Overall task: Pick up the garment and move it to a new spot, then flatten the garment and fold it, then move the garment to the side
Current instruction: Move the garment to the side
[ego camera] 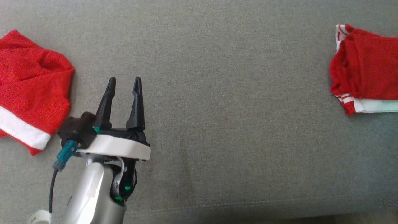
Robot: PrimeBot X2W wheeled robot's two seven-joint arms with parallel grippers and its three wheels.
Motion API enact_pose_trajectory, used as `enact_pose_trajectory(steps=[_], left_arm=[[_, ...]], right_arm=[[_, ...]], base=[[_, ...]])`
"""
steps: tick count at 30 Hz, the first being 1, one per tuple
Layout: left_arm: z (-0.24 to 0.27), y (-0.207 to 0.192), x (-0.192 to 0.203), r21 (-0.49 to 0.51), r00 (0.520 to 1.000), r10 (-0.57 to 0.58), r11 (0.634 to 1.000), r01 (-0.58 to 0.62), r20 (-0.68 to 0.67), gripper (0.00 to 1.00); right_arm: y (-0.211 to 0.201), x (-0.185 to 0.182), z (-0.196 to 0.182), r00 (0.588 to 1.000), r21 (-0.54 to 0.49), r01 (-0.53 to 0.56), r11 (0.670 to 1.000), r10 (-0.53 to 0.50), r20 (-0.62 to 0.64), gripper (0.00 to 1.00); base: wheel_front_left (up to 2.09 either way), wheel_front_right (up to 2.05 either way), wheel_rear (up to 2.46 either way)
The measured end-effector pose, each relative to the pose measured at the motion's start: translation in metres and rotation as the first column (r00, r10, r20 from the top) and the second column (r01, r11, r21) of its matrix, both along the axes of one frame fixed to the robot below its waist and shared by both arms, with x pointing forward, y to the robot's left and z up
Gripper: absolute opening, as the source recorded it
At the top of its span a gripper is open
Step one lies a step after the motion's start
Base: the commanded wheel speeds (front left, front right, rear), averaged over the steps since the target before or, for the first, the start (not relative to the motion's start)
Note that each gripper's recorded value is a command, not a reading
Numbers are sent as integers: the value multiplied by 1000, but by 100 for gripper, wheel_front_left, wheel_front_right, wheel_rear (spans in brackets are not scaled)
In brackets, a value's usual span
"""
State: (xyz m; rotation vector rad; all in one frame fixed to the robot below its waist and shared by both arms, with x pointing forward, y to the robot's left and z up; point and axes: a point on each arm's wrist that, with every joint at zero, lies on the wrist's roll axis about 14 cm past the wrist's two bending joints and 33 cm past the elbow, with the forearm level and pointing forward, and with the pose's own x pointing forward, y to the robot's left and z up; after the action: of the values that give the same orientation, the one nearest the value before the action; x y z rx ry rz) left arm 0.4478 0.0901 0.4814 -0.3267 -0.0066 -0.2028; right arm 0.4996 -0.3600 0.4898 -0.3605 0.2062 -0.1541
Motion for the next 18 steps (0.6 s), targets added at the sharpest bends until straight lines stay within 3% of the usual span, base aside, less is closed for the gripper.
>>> enact_pose_trajectory(steps=[9, 18], left_arm=[[16, 0, -5, -1, 999, 0, 1000, 0, 38, 100], [41, 13, -31, -13, 996, 39, 999, -38, 85, 100]], right_arm=[[49, 1, 18, 990, 73, -99, 992, 91, 110, 100], [140, -32, 28, 952, 245, -252, 936, 193, 238, 100]], base=[[0, 0, 0], [0, 0, 0]])
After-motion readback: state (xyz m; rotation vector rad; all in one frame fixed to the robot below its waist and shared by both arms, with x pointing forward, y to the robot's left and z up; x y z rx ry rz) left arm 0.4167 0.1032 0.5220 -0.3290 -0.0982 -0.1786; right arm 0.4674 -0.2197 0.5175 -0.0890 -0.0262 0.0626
